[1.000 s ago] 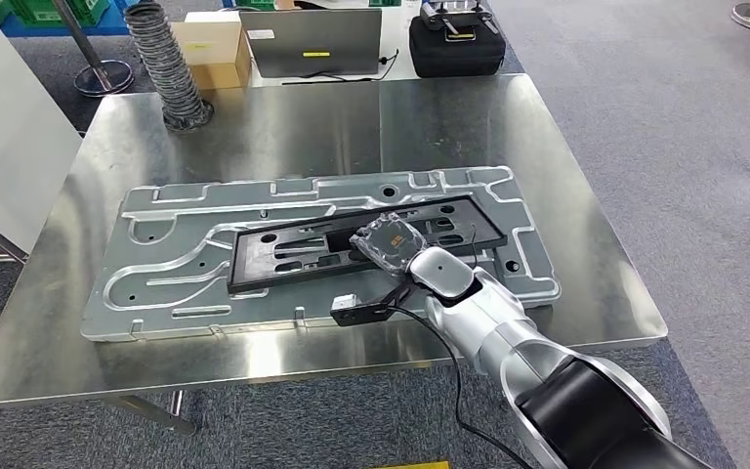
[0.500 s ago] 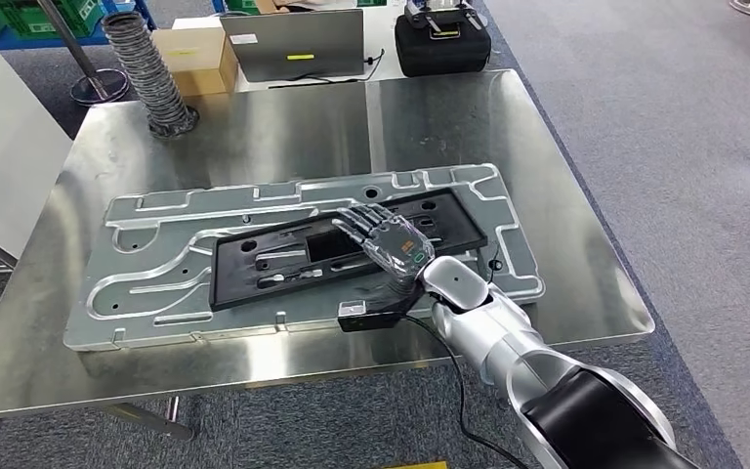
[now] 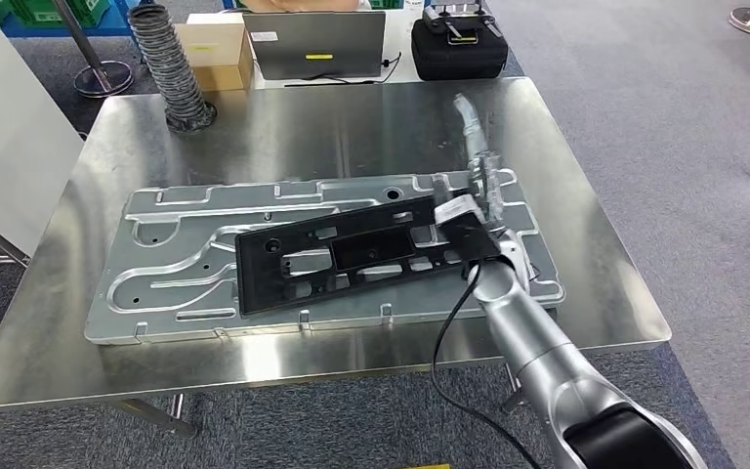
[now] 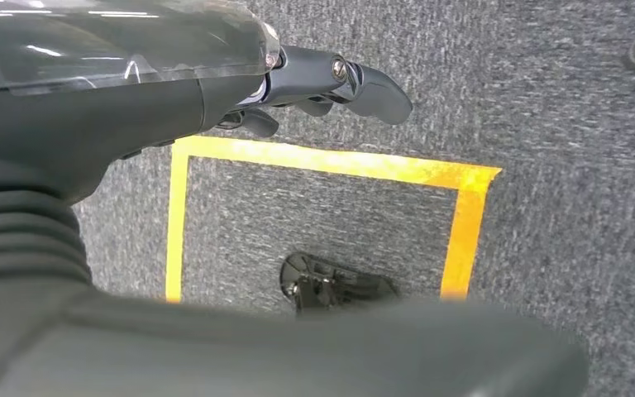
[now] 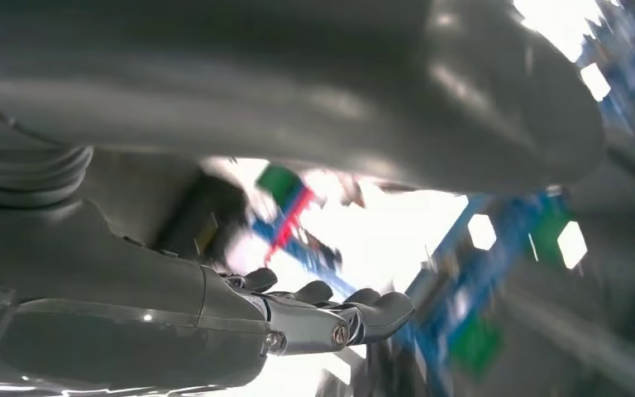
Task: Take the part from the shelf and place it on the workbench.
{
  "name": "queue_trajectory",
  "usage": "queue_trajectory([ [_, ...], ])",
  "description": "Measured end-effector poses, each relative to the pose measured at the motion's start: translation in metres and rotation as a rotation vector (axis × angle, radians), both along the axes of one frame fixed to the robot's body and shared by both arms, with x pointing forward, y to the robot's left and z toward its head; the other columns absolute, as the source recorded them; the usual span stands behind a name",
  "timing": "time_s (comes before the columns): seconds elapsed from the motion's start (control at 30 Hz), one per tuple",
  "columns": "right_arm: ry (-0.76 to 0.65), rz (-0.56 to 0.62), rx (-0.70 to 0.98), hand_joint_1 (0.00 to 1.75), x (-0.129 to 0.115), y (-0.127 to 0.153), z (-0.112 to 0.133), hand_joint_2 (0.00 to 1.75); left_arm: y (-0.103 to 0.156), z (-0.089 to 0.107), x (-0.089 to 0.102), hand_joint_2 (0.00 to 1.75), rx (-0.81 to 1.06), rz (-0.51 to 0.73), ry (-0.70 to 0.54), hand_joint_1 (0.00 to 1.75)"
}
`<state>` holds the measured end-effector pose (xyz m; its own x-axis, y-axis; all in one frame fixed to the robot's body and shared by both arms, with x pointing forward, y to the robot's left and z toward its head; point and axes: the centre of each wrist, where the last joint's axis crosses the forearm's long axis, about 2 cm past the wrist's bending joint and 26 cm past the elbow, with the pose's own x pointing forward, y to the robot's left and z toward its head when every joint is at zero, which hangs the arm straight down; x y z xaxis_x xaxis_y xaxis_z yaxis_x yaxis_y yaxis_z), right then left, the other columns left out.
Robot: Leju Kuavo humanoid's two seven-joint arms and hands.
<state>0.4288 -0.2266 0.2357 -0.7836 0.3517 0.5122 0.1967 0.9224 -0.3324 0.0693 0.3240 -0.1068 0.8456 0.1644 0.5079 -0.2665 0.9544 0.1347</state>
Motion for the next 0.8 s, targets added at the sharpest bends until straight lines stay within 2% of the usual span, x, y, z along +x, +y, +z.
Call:
queue_trajectory([
  [0.13,-0.152,-0.185,0.078,0.00,-0.007,-0.043,0.024,0.00,-0.001,-0.001,-0.004,0.00,-0.019,0.024,-0.022,0.00],
  [0.23,-0.208,-0.366,0.102,0.00,-0.018,-0.089,0.024,0.00,-0.002,-0.002,-0.010,0.00,-0.028,0.044,-0.023,0.00],
  [0.3,-0.206,-0.495,0.103,0.00,-0.028,-0.122,0.013,0.00,-0.003,-0.002,-0.014,0.00,-0.035,0.057,-0.017,0.00],
  [0.4,-0.146,-0.677,0.072,0.00,-0.055,-0.171,-0.022,0.00,-0.003,-0.003,-0.019,0.00,-0.036,0.069,-0.004,0.00],
  [0.57,0.016,-0.885,0.025,0.00,-0.113,-0.230,-0.085,0.00,-0.003,-0.003,-0.020,0.00,-0.034,0.077,0.009,0.00],
  [0.67,0.136,-0.968,0.004,0.00,-0.151,-0.250,-0.122,0.00,-0.003,-0.003,-0.022,0.00,-0.035,0.083,0.013,0.00],
  [0.8,0.289,-1.035,-0.066,0.00,-0.192,-0.261,-0.163,0.00,-0.006,-0.003,-0.022,0.00,-0.043,0.080,0.002,0.00],
])
